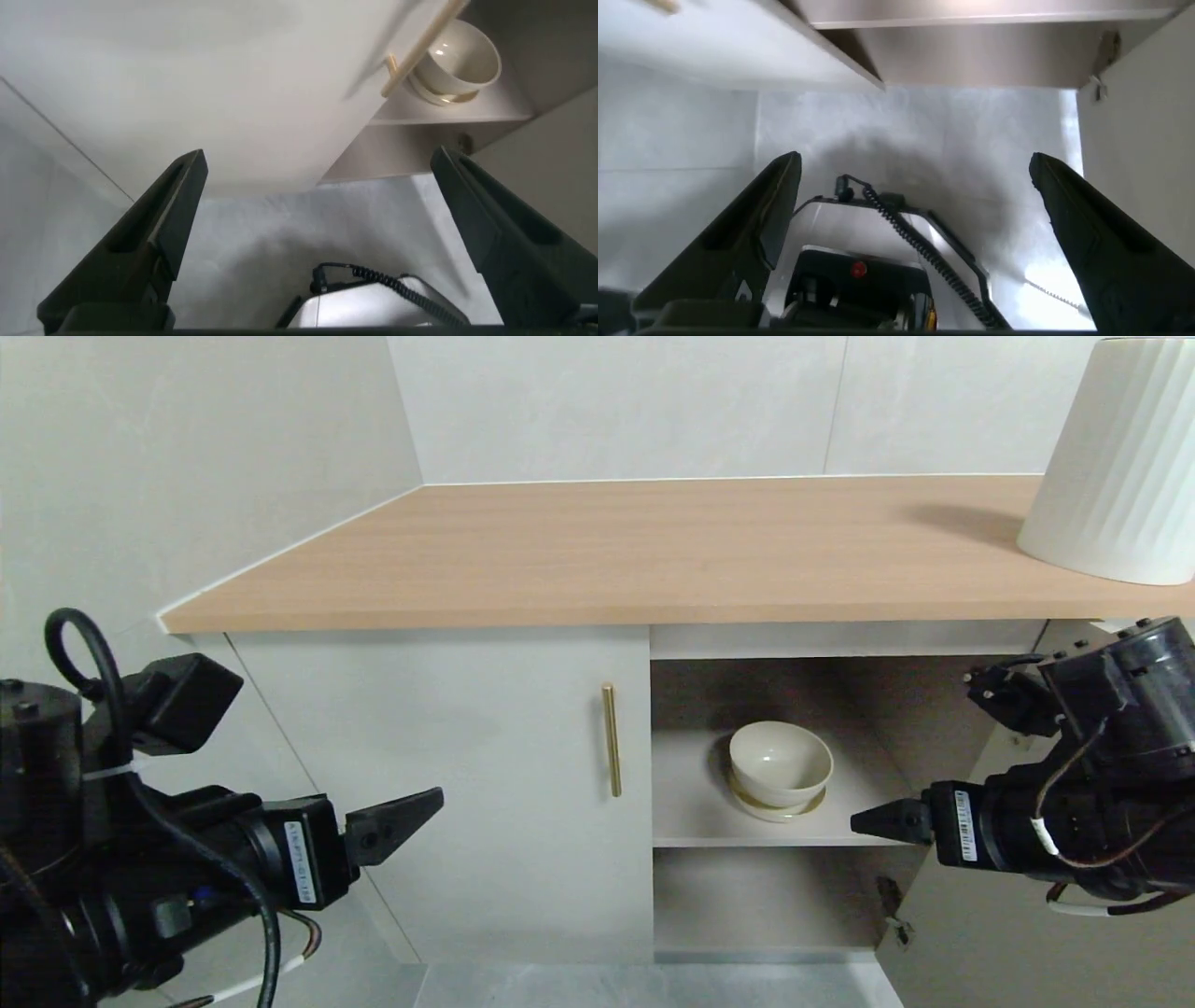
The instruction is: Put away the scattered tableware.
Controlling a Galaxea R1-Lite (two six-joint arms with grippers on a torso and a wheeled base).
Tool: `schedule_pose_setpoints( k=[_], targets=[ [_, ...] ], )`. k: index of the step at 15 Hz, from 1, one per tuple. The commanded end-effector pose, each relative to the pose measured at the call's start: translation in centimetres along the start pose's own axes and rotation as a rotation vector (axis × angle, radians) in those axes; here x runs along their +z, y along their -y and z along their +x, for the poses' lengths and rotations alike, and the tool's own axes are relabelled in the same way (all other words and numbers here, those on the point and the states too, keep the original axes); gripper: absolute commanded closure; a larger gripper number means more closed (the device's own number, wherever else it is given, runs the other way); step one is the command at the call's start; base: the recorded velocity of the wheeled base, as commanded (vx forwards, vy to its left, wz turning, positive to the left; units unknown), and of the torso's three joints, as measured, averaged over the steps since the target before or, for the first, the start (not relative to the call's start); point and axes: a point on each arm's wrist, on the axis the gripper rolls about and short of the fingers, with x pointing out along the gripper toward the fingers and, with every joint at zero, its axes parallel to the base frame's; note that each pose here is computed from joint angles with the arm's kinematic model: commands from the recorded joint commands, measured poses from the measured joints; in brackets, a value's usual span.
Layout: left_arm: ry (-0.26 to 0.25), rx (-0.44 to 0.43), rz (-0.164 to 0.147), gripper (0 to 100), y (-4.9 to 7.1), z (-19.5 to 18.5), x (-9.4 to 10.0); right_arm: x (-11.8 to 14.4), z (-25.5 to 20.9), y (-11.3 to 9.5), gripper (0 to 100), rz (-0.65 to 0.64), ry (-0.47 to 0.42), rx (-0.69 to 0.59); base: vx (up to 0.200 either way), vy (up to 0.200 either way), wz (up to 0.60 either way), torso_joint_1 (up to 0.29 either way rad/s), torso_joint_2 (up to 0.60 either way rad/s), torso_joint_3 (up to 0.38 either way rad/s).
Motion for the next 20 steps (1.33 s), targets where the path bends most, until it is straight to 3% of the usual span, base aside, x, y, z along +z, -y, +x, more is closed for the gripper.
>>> schedule_pose_setpoints(
  k=[1,6,17,20],
  targets=[
    [0.026,-0.009,-0.009,0,-0.2,-0.9,0.1,-0.1,-1.4,0.0,0,-0.002,0.033,0.025,0.0,0.0,0.0,0.0,0.0,0.0],
    [0.01,-0.001,-0.006,0,-0.3,-0.9,0.0,0.2,-3.4,0.2,0,-0.002,0.112,0.029,-0.2,0.0,0.0,0.003,0.0,0.005],
    [0.004,-0.002,-0.002,0,-0.3,-0.8,-0.2,-0.3,-4.5,0.6,0,-0.052,0.109,0.026,-0.2,0.0,0.0,0.001,0.0,0.004],
    [0.001,0.0,0.0,0,-0.3,-0.8,-0.3,-0.2,-4.9,0.6,0,-0.05,0.123,0.032,0.0,0.0,0.0,0.0,0.0,0.0]
  ],
)
